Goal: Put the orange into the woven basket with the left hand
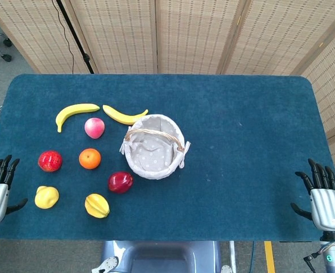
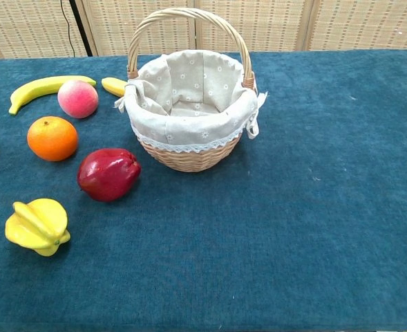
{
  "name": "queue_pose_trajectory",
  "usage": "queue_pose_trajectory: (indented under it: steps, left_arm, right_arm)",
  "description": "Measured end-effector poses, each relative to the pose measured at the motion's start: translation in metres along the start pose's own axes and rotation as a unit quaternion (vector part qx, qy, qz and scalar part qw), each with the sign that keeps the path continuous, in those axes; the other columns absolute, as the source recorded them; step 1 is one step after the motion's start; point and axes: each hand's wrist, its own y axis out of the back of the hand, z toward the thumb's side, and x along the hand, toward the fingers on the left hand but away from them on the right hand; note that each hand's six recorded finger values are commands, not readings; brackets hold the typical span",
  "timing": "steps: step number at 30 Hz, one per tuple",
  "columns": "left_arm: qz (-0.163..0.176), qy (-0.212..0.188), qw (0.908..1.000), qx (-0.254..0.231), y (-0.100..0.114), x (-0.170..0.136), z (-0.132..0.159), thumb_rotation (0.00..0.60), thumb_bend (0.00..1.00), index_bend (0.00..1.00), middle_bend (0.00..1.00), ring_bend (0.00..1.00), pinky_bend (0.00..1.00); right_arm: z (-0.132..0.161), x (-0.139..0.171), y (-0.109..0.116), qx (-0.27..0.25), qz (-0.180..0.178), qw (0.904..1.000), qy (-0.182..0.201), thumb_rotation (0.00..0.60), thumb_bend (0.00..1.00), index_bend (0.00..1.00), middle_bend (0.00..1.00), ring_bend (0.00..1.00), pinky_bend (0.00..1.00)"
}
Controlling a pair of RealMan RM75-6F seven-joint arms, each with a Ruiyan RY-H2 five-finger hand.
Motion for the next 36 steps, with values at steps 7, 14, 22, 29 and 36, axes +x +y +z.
queue_pose_trajectory:
  steps: [7,14,22,29,36]
  left_arm:
    - [-0.008,-0.009,0.9999,-0.009,-0.003,0.011,0.006,0.600,0.01,0.00,0.00,0.00,0.00]
    - [-0.013,-0.027,0.9995,-0.008,-0.004,0.026,0.019,0.600,0.01,0.00,0.00,0.00,0.00]
    - [-0.040,-0.082,0.9956,-0.019,-0.012,0.049,0.047,0.600,0.01,0.00,0.00,0.00,0.00]
    - [-0.054,-0.125,0.9904,-0.026,-0.027,0.072,0.075,0.600,0.01,0.00,0.00,0.00,0.00]
    - [-0.076,-0.144,0.9858,-0.042,-0.056,0.098,0.091,0.600,0.01,0.01,0.00,0.00,0.00]
  right_arm:
    - [-0.001,0.000,0.002,-0.003,0.000,1.0000,0.000,0.600,0.00,0.25,0.00,0.00,0.00]
    - [-0.003,0.002,0.005,-0.009,-0.004,0.9999,-0.003,0.600,0.00,0.25,0.00,0.00,0.00]
    - [-0.003,0.004,0.007,-0.012,-0.006,0.9999,-0.002,0.600,0.00,0.25,0.00,0.00,0.00]
    - [-0.004,0.004,0.009,-0.017,-0.007,0.9998,-0.004,0.600,0.00,0.25,0.00,0.00,0.00]
    - [-0.007,0.005,0.013,-0.022,-0.012,0.9997,-0.007,0.600,0.00,0.25,0.00,0.00,0.00]
